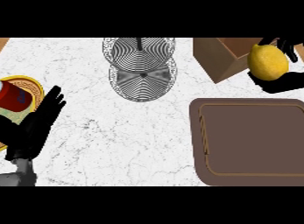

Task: Pick the lemon from the tray and place it in the tiered basket

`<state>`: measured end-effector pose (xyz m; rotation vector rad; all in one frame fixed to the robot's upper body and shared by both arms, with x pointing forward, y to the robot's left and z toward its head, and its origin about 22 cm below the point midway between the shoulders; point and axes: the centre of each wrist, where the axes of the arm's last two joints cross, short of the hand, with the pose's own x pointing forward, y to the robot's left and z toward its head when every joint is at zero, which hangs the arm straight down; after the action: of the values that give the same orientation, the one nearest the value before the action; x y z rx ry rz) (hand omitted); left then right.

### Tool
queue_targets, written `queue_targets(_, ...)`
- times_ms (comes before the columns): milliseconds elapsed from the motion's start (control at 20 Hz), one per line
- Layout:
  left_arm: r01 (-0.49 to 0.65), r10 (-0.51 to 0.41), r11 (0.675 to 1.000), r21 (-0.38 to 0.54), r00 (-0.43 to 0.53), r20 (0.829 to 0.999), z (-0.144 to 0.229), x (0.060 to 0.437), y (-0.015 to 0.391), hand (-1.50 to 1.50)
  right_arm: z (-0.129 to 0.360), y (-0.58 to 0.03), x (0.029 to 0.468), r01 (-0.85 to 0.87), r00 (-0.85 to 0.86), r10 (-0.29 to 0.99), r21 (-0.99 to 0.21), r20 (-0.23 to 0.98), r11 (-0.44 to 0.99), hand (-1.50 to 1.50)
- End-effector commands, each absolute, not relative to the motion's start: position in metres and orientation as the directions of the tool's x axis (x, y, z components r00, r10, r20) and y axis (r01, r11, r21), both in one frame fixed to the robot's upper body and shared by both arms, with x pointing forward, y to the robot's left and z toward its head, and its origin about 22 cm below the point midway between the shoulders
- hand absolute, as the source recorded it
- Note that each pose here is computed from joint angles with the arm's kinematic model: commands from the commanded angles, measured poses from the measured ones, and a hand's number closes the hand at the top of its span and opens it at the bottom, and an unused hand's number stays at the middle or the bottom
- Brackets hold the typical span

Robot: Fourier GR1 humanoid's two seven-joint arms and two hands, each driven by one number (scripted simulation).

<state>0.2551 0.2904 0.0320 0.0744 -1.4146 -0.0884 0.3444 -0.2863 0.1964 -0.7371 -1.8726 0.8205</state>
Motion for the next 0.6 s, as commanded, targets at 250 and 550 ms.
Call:
queue_targets(250,0.043,-0.116,0.993,0.111,0.147,0.982,0.039,0.251,0.275,0.0,0.238,-0.188,0.328,0.063,-0.449,0.714,-0.778,0.538,0.626,1.5)
queue_targets(550,0.026,-0.112,0.994,0.109,0.148,0.983,0.04,0.257,0.295,0.0,0.267,-0.124,0.354,0.036,-0.426,0.719,-0.784,0.549,0.62,1.5)
